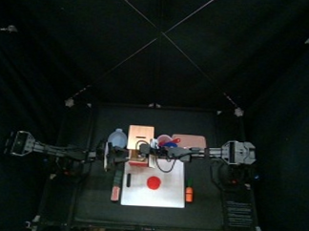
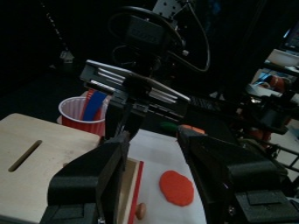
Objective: Get the cutter from the drawer then cut the dough then place the extra dough in the bowl
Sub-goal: Place the cutter on the board
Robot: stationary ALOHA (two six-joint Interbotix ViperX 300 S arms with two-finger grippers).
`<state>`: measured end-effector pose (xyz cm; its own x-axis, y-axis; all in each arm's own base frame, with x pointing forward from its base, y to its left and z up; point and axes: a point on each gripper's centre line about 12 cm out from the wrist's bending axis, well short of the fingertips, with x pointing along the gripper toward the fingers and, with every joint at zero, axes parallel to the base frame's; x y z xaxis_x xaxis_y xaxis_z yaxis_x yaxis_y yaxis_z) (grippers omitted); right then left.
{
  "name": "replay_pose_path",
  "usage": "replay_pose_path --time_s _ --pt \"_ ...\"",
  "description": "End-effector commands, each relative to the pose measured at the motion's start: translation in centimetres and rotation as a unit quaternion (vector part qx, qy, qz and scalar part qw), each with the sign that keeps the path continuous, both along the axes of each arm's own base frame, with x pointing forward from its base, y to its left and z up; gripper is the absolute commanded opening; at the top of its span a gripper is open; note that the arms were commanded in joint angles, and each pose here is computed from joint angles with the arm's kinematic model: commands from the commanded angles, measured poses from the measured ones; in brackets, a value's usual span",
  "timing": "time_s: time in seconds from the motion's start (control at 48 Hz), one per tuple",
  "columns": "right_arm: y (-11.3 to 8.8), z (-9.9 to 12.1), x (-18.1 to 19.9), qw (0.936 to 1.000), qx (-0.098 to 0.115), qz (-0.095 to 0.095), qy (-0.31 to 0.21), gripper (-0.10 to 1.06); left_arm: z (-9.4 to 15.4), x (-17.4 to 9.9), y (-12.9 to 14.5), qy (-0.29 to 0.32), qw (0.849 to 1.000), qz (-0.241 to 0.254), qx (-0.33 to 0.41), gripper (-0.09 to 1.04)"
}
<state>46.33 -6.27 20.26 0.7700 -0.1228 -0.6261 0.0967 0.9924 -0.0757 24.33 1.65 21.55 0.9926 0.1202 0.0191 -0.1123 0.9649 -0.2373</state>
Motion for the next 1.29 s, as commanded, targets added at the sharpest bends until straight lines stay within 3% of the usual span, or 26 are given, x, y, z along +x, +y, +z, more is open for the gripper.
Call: replay_pose_path --time_s 0.021,0.146,0.271,0.979,1.292 --pt "0.0 2.2 0.2 0.9996 0.006 -0.005 -0.028 0.52 0.5 0.2 0.0 -0.011 1.0 0.0 0.005 0.85" --pt "0.1 1.3 0.3 0.9997 0.017 -0.01 -0.015 0.66 0.5 0.2 0.0 -0.011 1.0 -0.003 0.008 0.85" --pt "0.0 0.3 0.4 0.9997 0.019 -0.012 -0.002 0.72 0.5 0.2 0.0 -0.011 1.0 -0.002 0.008 0.85" --pt "-1.2 -2.3 1.8 0.9992 0.016 -0.019 0.03 0.72 0.0 -0.1 0.0 -0.003 1.0 -0.002 0.006 0.85" --pt "-0.8 -1.9 1.8 0.9994 0.001 -0.005 0.033 0.68 -0.3 -0.3 0.0 0.001 1.0 -0.001 0.004 0.85"
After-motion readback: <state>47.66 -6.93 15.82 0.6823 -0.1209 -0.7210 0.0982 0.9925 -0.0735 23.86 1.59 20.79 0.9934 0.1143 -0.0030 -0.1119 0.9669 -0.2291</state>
